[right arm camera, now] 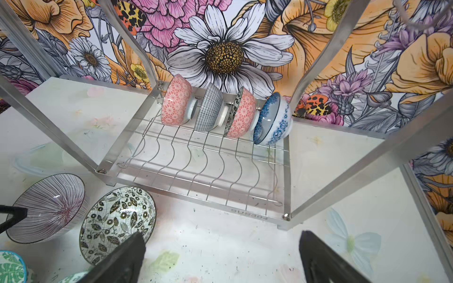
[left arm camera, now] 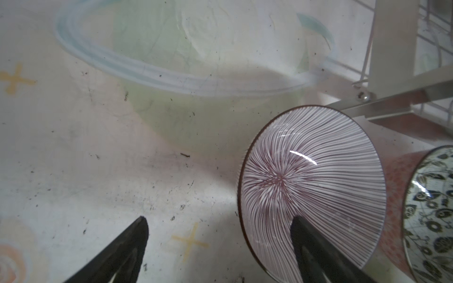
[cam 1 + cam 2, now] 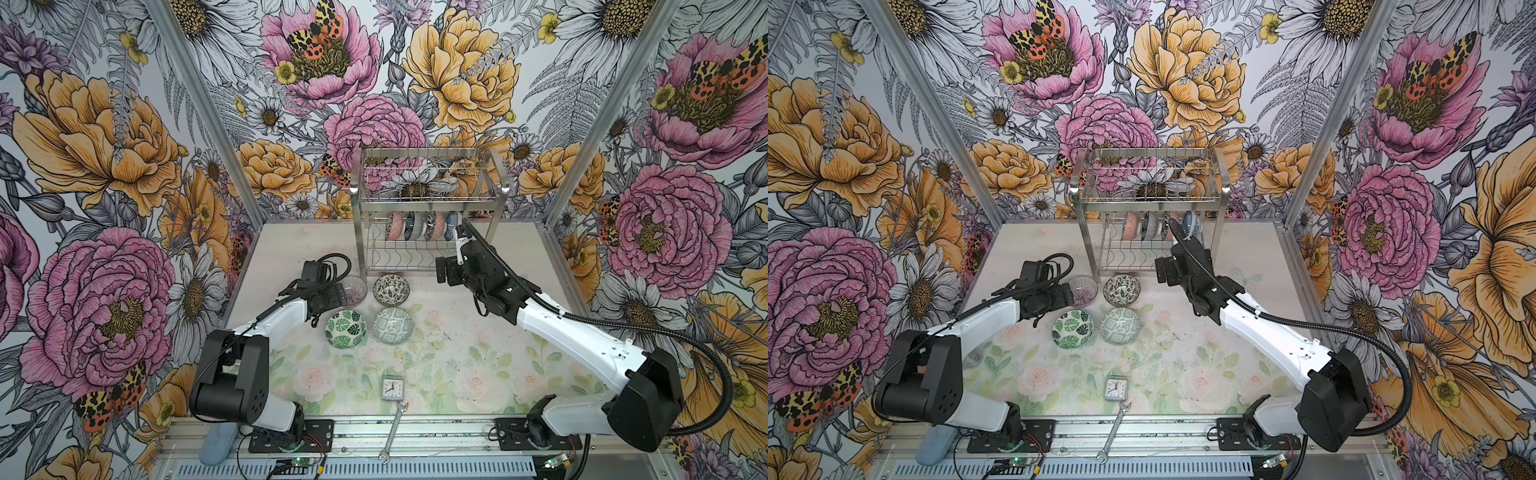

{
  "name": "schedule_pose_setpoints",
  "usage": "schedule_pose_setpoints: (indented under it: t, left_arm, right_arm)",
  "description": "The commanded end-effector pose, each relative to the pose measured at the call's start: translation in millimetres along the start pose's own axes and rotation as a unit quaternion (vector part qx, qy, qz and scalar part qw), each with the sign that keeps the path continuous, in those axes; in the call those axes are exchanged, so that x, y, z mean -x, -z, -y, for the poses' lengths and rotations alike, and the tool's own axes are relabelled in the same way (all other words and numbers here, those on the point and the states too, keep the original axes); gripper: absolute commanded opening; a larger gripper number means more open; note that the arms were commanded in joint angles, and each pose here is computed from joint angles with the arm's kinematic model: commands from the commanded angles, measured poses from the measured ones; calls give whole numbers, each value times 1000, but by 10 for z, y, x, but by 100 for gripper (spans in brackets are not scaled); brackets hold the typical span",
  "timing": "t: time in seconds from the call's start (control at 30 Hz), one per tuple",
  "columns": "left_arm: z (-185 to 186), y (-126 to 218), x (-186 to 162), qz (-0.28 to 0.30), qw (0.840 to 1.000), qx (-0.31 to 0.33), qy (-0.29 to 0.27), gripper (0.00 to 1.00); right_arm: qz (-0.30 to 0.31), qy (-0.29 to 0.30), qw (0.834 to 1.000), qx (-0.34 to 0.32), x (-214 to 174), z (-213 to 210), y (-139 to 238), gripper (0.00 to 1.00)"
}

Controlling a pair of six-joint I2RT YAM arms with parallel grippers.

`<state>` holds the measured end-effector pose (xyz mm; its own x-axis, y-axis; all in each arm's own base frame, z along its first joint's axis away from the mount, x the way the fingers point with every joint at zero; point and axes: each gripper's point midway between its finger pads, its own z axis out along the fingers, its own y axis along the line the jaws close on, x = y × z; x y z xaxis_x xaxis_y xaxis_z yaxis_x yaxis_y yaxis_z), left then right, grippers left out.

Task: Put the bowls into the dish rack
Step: 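Lower the left gripper onto the purple striped bowl rim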

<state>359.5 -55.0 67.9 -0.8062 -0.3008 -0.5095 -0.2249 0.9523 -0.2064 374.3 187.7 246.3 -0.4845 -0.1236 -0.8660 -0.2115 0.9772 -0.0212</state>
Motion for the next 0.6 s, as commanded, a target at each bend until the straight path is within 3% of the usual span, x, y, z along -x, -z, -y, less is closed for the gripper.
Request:
schedule_pose_setpoints:
  t: [0.0,0.13,0.57]
  left_arm:
    - [127,-23,170,16,999,-28,-9,87]
    - [105,-75,169,18,999,-25,-13,76]
    - [170,-283,184,5,999,-41,-1,61]
  right_arm:
    - [-13,-17,1000,-5,-40,-17,-45,100]
    - [-26,-15,1000,-6,-103,-49,-137,100]
    - [-20,3,1000,-10,52,-36,-257,100]
